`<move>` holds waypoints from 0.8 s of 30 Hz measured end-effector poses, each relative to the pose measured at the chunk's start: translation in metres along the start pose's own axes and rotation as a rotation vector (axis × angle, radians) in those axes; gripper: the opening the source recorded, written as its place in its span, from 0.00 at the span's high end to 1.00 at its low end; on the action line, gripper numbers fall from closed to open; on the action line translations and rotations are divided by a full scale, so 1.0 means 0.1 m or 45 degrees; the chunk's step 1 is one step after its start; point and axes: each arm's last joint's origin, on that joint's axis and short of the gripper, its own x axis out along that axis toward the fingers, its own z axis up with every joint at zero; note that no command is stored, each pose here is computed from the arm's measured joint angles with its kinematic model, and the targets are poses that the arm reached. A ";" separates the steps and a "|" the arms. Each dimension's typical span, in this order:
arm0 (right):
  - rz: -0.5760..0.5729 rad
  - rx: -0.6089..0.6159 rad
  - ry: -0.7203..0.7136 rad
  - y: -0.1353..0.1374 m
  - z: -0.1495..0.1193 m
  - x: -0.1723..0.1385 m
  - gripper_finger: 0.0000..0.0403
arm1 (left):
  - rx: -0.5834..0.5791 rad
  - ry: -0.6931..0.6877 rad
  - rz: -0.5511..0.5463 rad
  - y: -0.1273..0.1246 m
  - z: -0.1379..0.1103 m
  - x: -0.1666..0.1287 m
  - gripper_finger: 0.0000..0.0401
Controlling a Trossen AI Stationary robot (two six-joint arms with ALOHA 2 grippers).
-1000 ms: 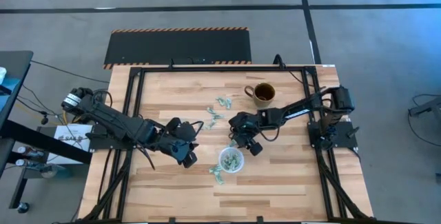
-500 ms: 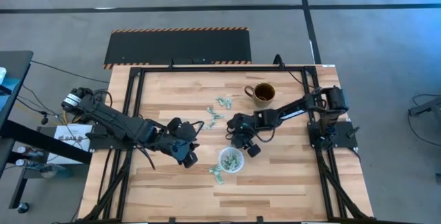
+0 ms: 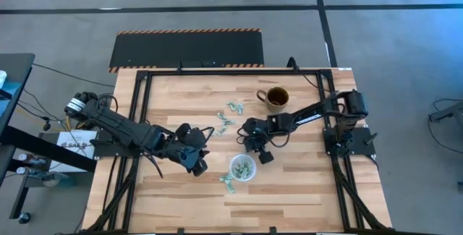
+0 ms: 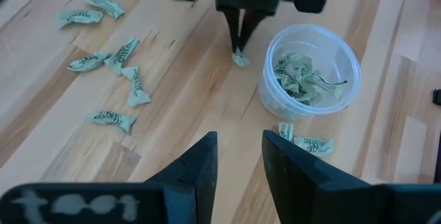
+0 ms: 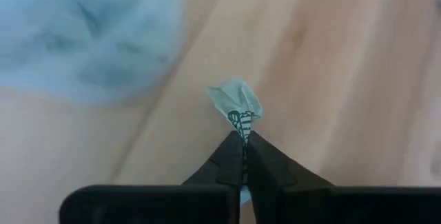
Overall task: Pick and place Stevia / Truvia into bins
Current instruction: Put the green stevia packet into the transparent container
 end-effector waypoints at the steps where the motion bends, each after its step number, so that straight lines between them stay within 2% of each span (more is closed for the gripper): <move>1: -0.018 0.002 0.013 0.00 0.00 -0.03 0.99 | -0.001 -0.001 -0.001 0.00 0.00 0.00 0.75; 6: -0.237 0.000 0.093 -0.01 0.05 -0.36 0.99 | 0.008 -0.002 -0.002 0.00 0.00 0.00 0.75; 9: -0.270 0.046 0.074 0.00 0.08 -0.57 0.99 | 0.041 -0.004 -0.005 0.00 0.00 0.00 0.75; 13: -0.305 0.194 -0.035 0.06 0.17 -0.89 0.99 | 0.087 -0.007 -0.007 -0.01 0.01 0.00 0.75; 18: -0.280 0.387 -0.292 0.30 0.36 -1.27 0.99 | 0.157 -0.014 -0.004 -0.01 0.01 0.00 0.75; 24: -0.113 0.595 -0.612 0.64 0.62 -1.52 0.98 | 0.210 -0.073 0.066 0.01 0.02 0.00 0.75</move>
